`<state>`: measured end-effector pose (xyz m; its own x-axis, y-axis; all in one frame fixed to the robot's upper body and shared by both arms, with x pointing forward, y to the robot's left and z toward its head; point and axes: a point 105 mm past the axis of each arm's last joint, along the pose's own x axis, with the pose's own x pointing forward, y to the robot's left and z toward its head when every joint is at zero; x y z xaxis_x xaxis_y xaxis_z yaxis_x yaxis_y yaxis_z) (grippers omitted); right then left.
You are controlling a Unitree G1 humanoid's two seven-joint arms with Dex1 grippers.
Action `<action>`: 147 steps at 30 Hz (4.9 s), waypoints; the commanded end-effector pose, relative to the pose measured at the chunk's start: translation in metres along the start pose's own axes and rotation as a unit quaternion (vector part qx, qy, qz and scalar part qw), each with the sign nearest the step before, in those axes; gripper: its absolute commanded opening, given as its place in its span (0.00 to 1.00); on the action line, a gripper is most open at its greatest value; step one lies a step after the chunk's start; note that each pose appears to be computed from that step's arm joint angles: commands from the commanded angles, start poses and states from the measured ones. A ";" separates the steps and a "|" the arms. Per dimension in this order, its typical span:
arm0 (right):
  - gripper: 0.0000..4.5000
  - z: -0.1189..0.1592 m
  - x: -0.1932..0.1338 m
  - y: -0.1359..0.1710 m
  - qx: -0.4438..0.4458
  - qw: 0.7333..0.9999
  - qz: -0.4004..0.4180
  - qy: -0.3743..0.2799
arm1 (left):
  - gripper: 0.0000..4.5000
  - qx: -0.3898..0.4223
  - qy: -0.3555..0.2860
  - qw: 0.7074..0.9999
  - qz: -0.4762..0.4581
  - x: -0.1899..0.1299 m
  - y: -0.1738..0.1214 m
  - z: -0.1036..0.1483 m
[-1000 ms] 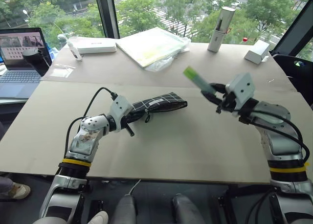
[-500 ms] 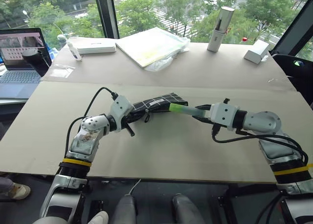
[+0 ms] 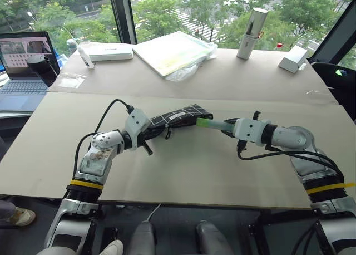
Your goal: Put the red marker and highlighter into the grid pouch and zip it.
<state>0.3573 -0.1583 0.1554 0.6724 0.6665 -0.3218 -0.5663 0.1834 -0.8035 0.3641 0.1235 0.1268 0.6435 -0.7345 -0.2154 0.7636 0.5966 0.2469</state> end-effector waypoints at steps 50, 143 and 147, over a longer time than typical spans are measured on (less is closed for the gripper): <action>1.00 0.086 -0.004 0.039 0.395 0.894 0.128 -0.170 | 0.00 0.022 -0.027 0.999 0.001 0.001 0.005 0.019; 0.71 -0.039 -0.121 0.035 0.483 0.876 0.001 0.009 | 0.70 0.050 -0.113 0.978 -0.170 0.053 -0.071 0.045; 0.71 -0.048 -0.125 0.030 0.481 0.876 -0.012 0.017 | 0.92 -0.016 -0.125 0.977 -0.169 0.035 -0.071 0.055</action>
<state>0.2756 -0.2643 0.1363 0.6703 0.6491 -0.3596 -0.6877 0.7255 0.0277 0.3324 0.0339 0.1314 0.3100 -0.9445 -0.1087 0.9398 0.2872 0.1851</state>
